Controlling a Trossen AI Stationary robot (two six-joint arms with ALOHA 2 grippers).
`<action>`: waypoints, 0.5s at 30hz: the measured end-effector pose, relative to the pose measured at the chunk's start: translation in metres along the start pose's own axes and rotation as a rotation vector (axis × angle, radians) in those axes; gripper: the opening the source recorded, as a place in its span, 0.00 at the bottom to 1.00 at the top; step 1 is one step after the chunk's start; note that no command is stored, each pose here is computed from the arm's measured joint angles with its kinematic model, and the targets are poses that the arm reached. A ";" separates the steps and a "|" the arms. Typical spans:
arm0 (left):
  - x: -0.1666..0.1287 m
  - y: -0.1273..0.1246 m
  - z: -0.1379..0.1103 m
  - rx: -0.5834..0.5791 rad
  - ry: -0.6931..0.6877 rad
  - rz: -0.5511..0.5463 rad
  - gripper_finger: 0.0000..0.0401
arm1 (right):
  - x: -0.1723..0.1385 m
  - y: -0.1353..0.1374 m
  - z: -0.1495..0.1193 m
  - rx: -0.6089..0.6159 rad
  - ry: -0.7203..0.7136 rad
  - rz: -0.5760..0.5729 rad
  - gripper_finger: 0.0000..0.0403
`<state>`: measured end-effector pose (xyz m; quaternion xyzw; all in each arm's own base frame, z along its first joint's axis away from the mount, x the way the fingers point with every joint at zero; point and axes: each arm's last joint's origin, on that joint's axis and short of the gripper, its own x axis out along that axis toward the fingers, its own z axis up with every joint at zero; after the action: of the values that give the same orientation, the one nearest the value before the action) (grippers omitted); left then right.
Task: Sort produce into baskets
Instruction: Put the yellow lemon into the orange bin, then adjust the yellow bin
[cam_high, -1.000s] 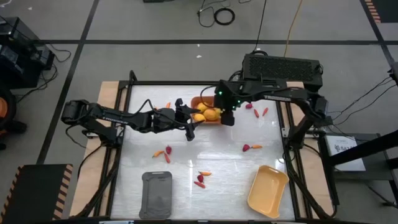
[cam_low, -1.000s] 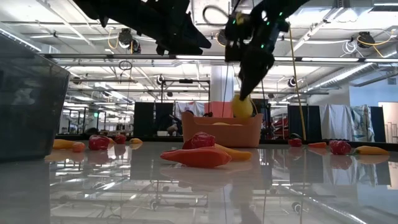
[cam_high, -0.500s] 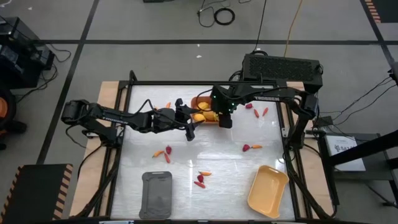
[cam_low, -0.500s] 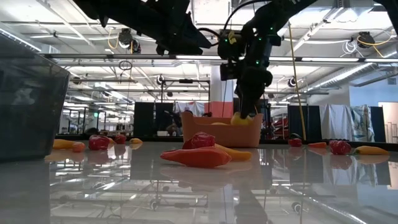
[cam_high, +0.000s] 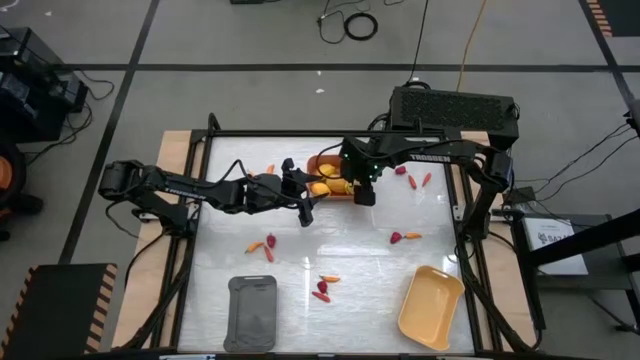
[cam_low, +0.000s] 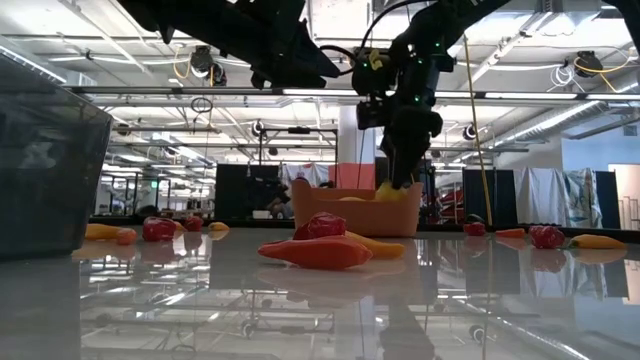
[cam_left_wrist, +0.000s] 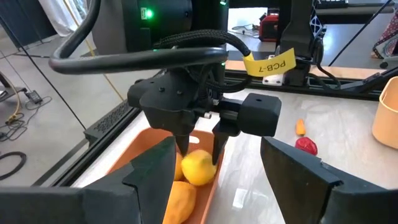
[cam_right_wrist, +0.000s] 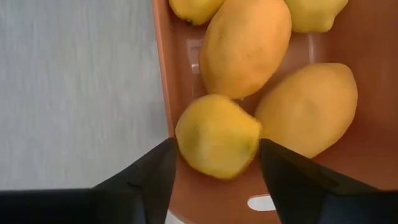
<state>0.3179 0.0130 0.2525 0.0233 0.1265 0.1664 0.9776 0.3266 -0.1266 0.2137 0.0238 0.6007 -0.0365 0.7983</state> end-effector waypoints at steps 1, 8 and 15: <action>0.000 0.000 0.000 0.000 0.000 0.000 0.60 | 0.000 0.000 0.000 0.000 0.002 0.001 0.58; 0.000 0.000 0.000 0.000 0.000 -0.003 0.60 | -0.019 0.001 0.002 0.019 0.038 0.011 0.64; -0.001 -0.003 0.000 0.001 0.000 -0.015 0.60 | -0.053 0.012 0.007 0.085 0.090 0.027 0.62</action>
<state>0.3181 0.0100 0.2525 0.0229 0.1266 0.1591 0.9788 0.3201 -0.1142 0.2662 0.0675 0.6336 -0.0500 0.7691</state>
